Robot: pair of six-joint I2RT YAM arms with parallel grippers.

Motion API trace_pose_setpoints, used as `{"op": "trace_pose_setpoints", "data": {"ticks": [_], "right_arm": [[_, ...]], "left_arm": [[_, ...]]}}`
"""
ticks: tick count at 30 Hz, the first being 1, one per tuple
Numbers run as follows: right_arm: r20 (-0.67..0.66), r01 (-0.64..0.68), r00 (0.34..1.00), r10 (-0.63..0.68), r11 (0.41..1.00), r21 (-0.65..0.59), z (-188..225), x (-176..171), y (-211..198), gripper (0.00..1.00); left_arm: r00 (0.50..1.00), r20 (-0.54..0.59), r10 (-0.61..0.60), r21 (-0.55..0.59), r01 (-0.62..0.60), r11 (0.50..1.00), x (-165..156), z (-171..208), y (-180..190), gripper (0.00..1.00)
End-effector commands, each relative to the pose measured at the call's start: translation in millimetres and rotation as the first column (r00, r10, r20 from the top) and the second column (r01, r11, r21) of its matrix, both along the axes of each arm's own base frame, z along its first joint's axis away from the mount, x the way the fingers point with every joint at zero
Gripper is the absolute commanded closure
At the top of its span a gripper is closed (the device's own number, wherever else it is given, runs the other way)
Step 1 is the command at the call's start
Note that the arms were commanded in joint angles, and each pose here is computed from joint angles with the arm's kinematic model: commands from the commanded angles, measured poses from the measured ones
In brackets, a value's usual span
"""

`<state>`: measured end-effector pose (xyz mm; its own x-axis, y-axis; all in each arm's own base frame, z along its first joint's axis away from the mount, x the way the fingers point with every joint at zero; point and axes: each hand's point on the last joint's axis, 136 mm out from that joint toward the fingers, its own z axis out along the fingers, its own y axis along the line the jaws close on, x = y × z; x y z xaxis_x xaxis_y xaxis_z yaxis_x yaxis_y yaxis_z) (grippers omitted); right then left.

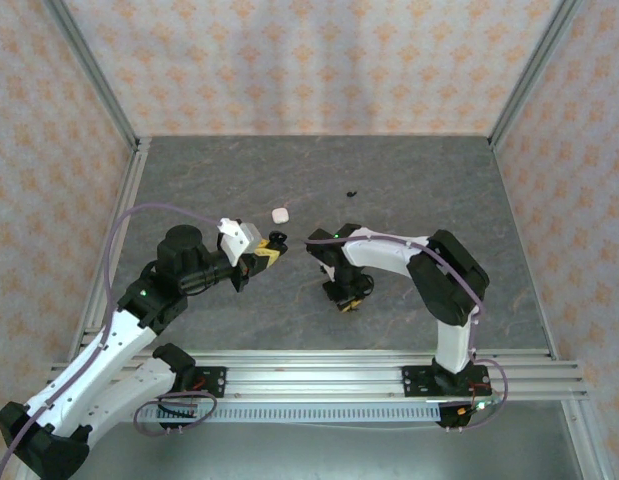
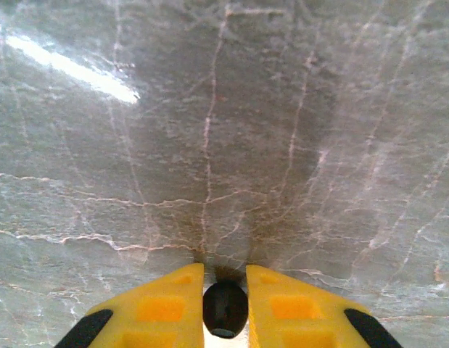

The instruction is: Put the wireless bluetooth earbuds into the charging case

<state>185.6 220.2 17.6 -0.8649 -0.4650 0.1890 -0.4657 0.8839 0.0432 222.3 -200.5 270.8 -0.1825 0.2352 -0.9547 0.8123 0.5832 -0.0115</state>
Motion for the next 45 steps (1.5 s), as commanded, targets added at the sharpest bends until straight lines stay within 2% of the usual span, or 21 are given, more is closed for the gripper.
{"op": "trace_pose_setpoints", "data": {"ticks": [1, 6, 11, 15, 19, 23, 25, 28, 31, 36, 41, 43, 45], "right_arm": [[-0.023, 0.024, 0.999, -0.026, 0.997, -0.07, -4, -7, -21, 0.84], [0.02, 0.103, 0.995, -0.102, 0.994, -0.04, 7, 5, -23, 0.88], [0.075, 0.231, 0.969, -0.235, 0.971, 0.055, 27, 25, -20, 0.91], [0.127, 0.312, 0.934, -0.334, 0.935, 0.166, 55, 42, -9, 0.91], [0.217, 0.373, 0.867, -0.449, 0.873, 0.315, 105, 68, 4, 0.92], [0.293, 0.374, 0.761, -0.579, 0.76, 0.531, 174, 94, 18, 0.94], [0.309, 0.349, 0.695, -0.649, 0.68, 0.645, 212, 105, 22, 0.95], [0.27, 0.288, 0.606, -0.748, 0.522, 0.803, 265, 116, 29, 0.95], [0.185, 0.233, 0.557, -0.81, 0.366, 0.901, 308, 120, 34, 0.95], [0.026, 0.181, 0.556, -0.831, 0.152, 0.972, 361, 118, 49, 0.95], [-0.098, 0.128, 0.57, -0.816, -0.03, 0.991, 400, 113, 65, 0.94], [-0.126, 0.113, 0.579, -0.805, -0.073, 0.991, 409, 112, 73, 0.94], [-0.133, 0.105, 0.587, -0.798, -0.088, 0.991, 414, 111, 83, 0.94]], "left_arm": [[1.0, 0.03, 0.005, -0.026, -0.004, 1.0, 0, 18, 0, 1.0], [0.999, 0.041, 0.006, -0.033, -0.005, 0.999, 0, 20, 0, 1.0], [0.998, 0.049, 0.045, -0.045, -0.043, 0.998, 6, 24, 3, 1.0], [0.994, 0.068, 0.089, -0.056, -0.085, 0.995, 13, 30, 7, 1.0], [0.985, 0.104, 0.138, -0.081, -0.13, 0.988, 20, 42, 12, 1.0], [0.972, 0.147, 0.184, -0.138, -0.164, 0.977, 28, 54, 15, 1.0], [0.965, 0.17, 0.201, -0.183, -0.169, 0.968, 32, 64, 15, 1.0], [0.957, 0.193, 0.218, -0.231, -0.171, 0.958, 38, 77, 13, 1.0], [0.949, 0.214, 0.23, -0.258, -0.173, 0.951, 46, 89, 10, 1.0], [0.935, 0.248, 0.252, -0.287, -0.178, 0.941, 60, 105, 6, 1.0], [0.931, 0.259, 0.258, -0.322, -0.169, 0.932, 74, 118, -1, 1.0], [0.931, 0.26, 0.256, -0.333, -0.163, 0.929, 78, 122, -4, 1.0], [0.93, 0.26, 0.259, -0.343, -0.162, 0.925, 81, 125, -6, 1.0]]}}
